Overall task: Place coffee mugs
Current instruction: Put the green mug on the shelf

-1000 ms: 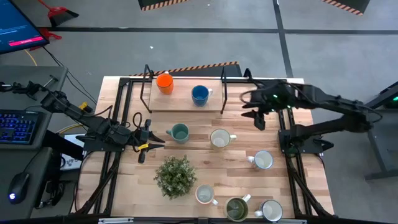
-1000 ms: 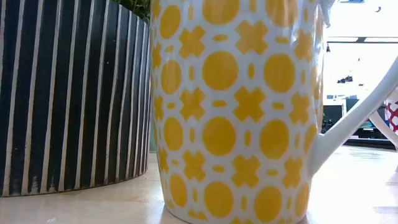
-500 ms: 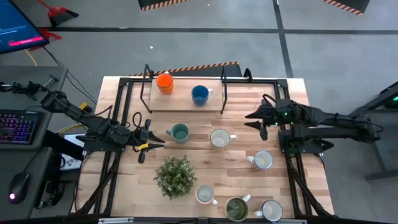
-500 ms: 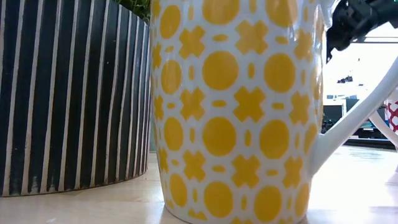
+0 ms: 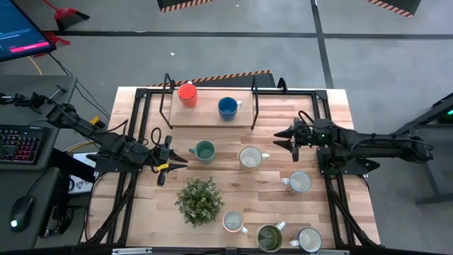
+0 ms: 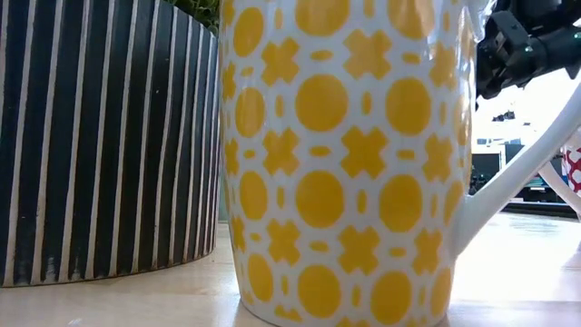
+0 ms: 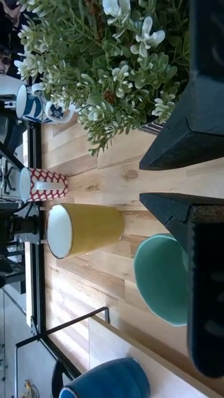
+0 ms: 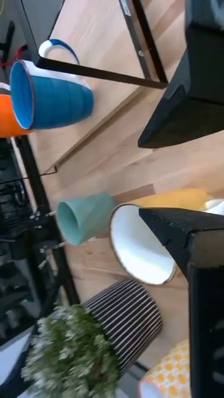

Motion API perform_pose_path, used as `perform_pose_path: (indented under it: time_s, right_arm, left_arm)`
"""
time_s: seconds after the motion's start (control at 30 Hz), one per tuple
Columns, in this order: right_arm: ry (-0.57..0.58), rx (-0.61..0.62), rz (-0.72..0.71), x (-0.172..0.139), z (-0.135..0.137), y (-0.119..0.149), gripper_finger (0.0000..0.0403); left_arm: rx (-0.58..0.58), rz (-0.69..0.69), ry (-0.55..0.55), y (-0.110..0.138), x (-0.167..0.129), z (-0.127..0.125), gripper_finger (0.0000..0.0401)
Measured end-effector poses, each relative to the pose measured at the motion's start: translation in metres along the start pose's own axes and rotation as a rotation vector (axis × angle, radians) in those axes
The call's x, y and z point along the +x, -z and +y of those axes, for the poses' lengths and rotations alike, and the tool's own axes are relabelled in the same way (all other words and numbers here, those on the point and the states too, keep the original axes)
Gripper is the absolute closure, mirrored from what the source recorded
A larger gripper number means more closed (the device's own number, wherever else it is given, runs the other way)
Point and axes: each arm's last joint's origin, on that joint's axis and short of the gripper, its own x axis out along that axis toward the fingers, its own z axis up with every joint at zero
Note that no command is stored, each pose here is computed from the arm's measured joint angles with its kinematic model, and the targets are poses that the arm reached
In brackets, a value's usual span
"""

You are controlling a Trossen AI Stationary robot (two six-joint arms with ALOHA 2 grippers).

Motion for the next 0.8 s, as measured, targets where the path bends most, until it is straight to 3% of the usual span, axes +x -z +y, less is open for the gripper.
perform_pose_path:
  time_s: [0.17,0.3,0.4,0.6,0.8]
  right_arm:
    - [0.001,-0.066,0.028,0.004,-0.001,0.003,0.0256]
    - [0.003,-0.070,0.038,0.005,-0.001,0.003,0.0256]
    - [0.003,-0.071,0.037,0.005,-0.001,0.003,0.0256]
    - [0.004,-0.071,0.037,0.005,-0.001,0.003,0.0256]
    - [0.046,-0.083,0.030,0.005,-0.002,0.003,0.0256]
  left_arm:
    - [0.027,-0.007,-0.027,-0.001,0.000,0.001,0.0341]
    - [0.063,-0.092,-0.199,-0.009,-0.001,0.006,0.0341]
    - [0.028,-0.160,-0.356,-0.017,-0.001,0.015,0.0341]
    - [0.018,-0.157,-0.453,-0.019,0.002,0.034,0.0341]
    - [0.099,-0.165,-0.636,-0.025,0.001,0.050,0.0341]
